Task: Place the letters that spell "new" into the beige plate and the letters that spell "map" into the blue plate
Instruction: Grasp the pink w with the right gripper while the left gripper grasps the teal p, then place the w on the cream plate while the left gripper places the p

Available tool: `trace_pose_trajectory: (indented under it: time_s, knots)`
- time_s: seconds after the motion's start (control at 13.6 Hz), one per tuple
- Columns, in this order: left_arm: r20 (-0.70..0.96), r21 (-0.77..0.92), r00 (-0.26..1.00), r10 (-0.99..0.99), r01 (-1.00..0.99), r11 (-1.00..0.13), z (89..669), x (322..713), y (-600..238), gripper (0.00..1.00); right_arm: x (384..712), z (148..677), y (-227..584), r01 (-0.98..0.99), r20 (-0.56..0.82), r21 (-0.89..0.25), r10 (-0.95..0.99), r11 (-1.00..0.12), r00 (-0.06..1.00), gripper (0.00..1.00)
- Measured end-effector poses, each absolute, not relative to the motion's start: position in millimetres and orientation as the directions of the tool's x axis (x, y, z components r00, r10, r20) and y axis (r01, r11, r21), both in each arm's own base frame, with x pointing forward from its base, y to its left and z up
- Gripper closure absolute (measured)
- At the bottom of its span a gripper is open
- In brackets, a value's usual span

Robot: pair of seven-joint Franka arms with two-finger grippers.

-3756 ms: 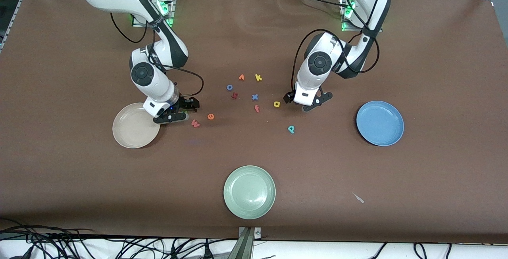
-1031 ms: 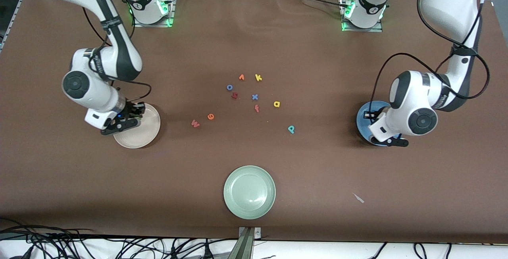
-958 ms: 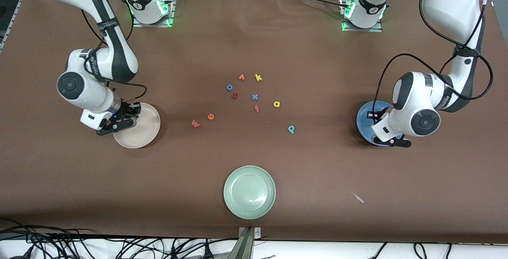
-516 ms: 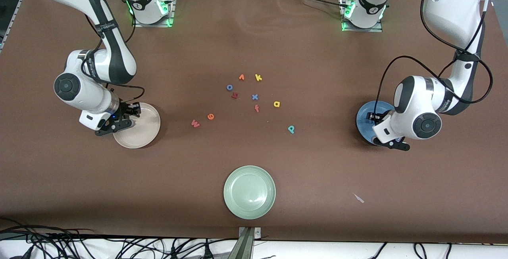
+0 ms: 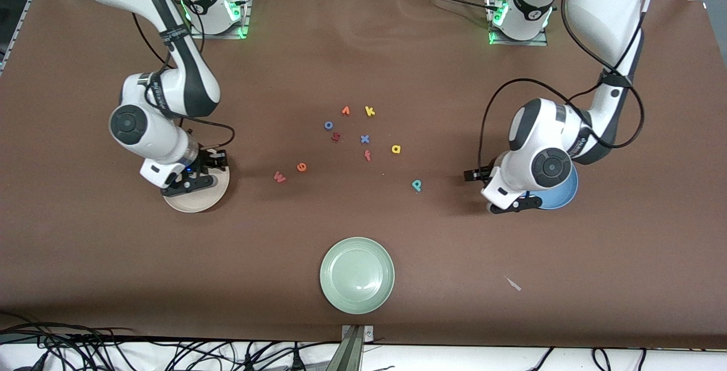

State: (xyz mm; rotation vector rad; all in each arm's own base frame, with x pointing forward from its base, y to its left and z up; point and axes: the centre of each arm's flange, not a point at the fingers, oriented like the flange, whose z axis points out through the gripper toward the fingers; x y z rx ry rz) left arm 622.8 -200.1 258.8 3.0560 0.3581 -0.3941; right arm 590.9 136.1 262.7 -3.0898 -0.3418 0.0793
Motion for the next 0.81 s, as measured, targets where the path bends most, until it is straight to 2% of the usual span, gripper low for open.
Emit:
trace_pose_trajectory:
  time_s: [0.37,0.52,0.59,0.81]
  knots:
    - [-0.154,0.058,0.906,0.395,0.407,-0.912,223,615,-280,0.0,600,233,207,0.098,-0.004,-0.074,0.099,-0.992,0.995,0.48]
    - [-0.153,0.053,0.889,0.431,0.443,-0.895,205,607,-301,0.0,594,218,236,0.088,0.021,-0.084,0.086,-0.993,0.996,0.47]
    - [-0.152,0.053,0.881,0.448,0.46,-0.887,202,607,-309,0.0,591,211,249,0.086,0.034,-0.088,0.083,-0.992,0.996,0.42]
    - [-0.145,0.056,0.859,0.492,0.503,-0.862,194,610,-338,0.0,581,197,274,0.091,0.044,-0.092,0.087,-0.992,0.995,0.4]
